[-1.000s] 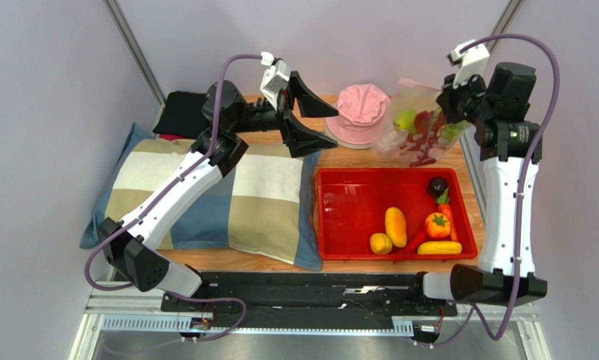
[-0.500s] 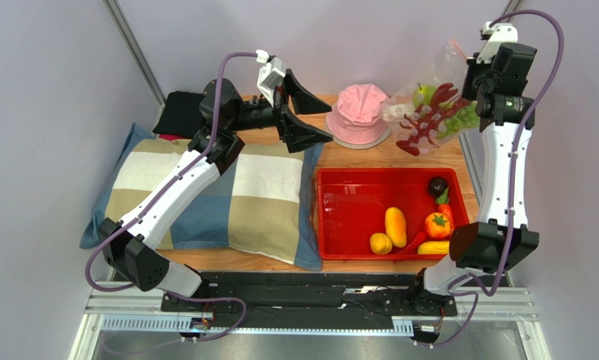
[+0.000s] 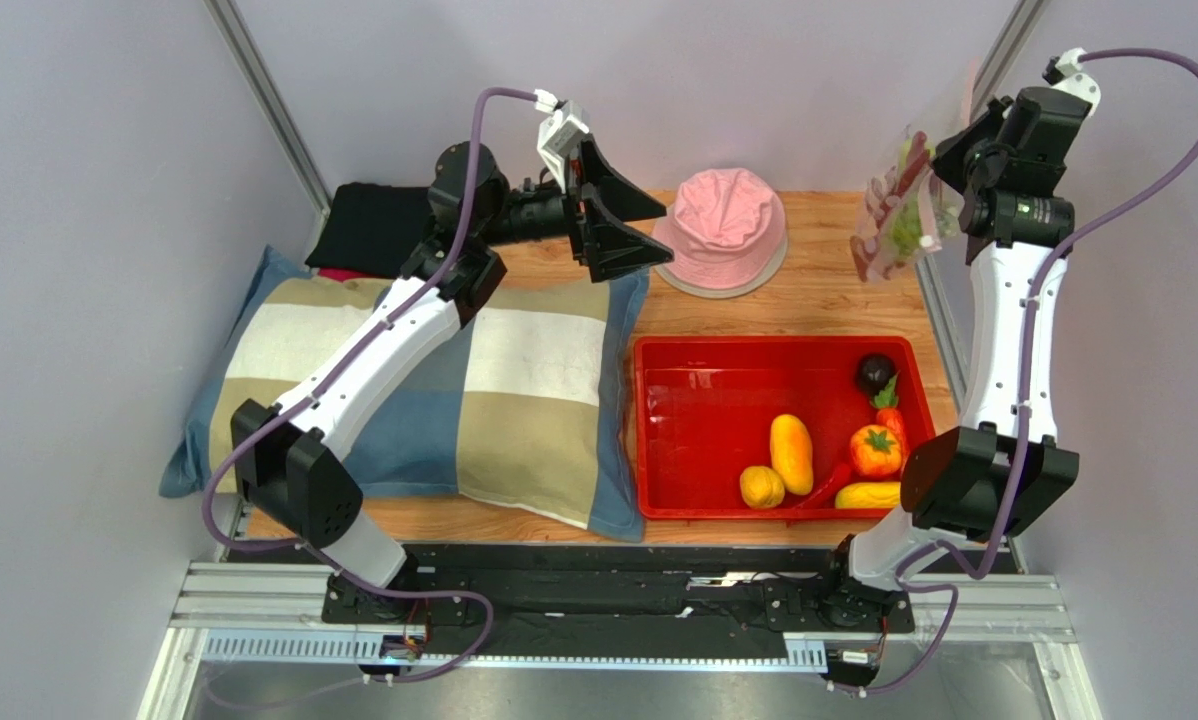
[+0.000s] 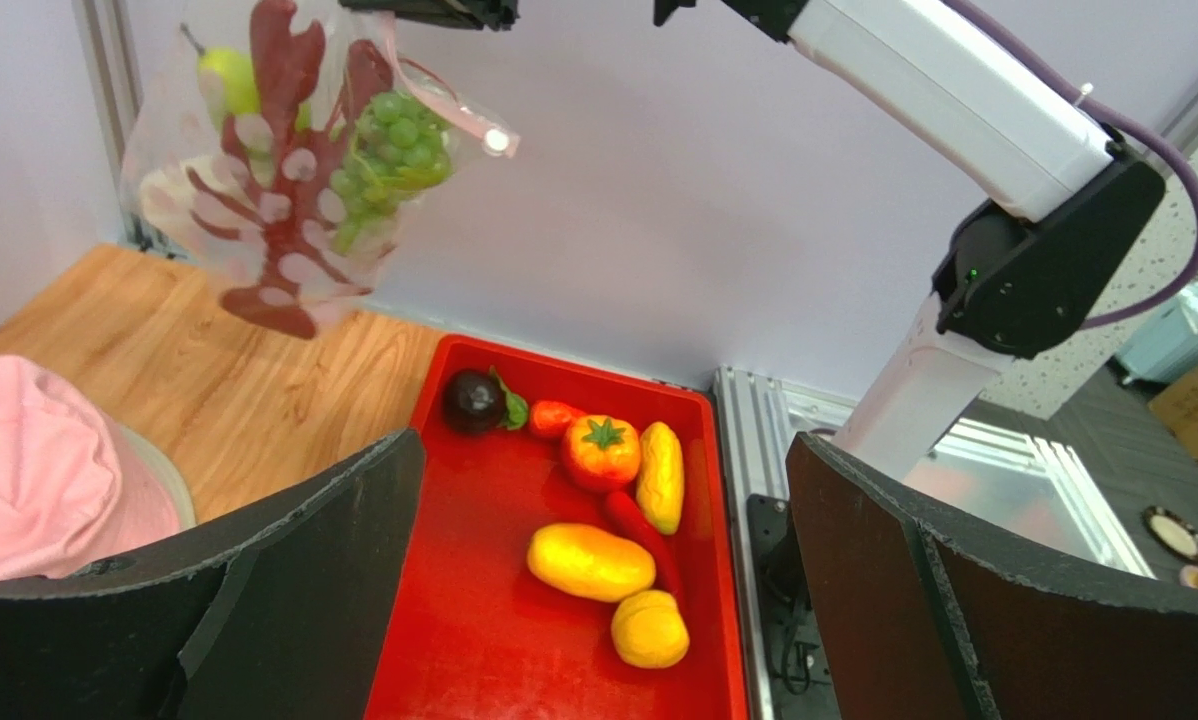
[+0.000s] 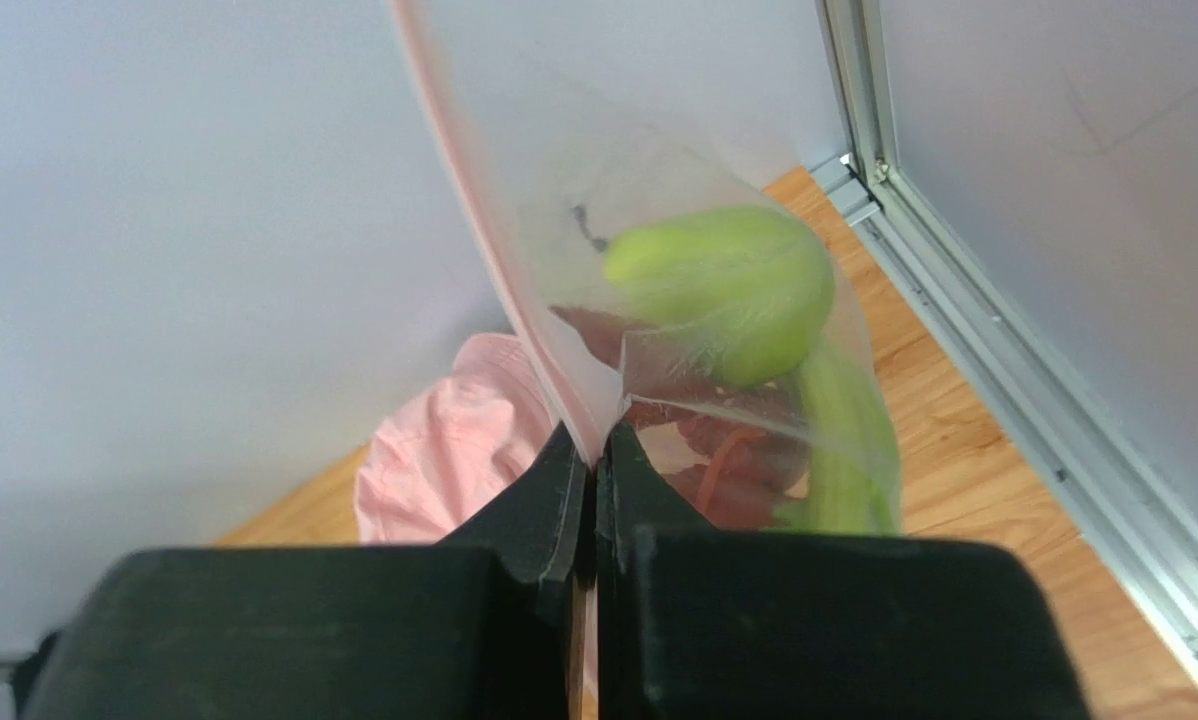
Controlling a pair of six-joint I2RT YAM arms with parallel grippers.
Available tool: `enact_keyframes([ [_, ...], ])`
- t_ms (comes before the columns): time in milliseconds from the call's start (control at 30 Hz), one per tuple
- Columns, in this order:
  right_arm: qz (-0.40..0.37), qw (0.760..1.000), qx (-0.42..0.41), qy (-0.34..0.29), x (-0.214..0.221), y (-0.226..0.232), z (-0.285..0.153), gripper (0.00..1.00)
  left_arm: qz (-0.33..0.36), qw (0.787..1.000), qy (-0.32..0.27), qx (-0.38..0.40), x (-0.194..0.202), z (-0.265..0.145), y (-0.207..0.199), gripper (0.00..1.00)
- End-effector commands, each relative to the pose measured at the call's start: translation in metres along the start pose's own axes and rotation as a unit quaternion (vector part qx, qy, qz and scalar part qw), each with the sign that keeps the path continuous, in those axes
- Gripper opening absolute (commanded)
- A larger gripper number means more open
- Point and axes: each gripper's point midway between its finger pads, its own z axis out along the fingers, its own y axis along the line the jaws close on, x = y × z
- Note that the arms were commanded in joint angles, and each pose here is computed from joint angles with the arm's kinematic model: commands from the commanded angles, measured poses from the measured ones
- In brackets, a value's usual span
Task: Place the food in the zip-top bag and seal the zipper
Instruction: Place the zipper food storage bag at the corner of the board.
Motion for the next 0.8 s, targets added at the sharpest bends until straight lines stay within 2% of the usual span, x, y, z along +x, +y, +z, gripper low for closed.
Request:
enact_keyframes([
  [0, 0.105, 0.981, -0.044, -0.159, -0.074, 0.032, -0.012, 0.0, -0.007, 1.0, -0.025, 0.003, -0.025, 0.002, 0.006, 0.99],
  [167, 0.208, 0.955, -0.004, -0.213, -0.081, 0.012, 0.015, 0.0, -0.025, 0.999, -0.026, -0.005, -0.027, 0.003, 0.024, 0.99],
  [300, 0.266, 0.927, -0.029, -0.264, -0.094, 0.018, 0.023, 0.0, -0.03, 0.999, -0.023, -0.008, -0.028, 0.003, 0.033, 0.99],
  [433, 0.348, 0.901, -0.005, -0.258, -0.081, 0.007, 0.043, 0.0, -0.035, 0.999, -0.017, -0.013, -0.029, 0.005, 0.041, 0.99],
  [633, 0.4, 0.876, 0.014, -0.268, -0.075, 0.0, 0.079, 0.0, -0.039, 0.999, -0.014, -0.022, -0.03, 0.007, 0.056, 0.99],
  [733, 0.404, 0.875, 0.019, -0.265, -0.067, 0.0, 0.102, 0.0, -0.042, 0.999, -0.011, -0.022, -0.029, 0.008, 0.061, 0.99],
  [767, 0.406, 0.872, 0.006, -0.275, -0.078, 0.007, 0.101, 0.0, -0.044, 0.999, -0.01, -0.024, -0.028, 0.008, 0.065, 0.99],
])
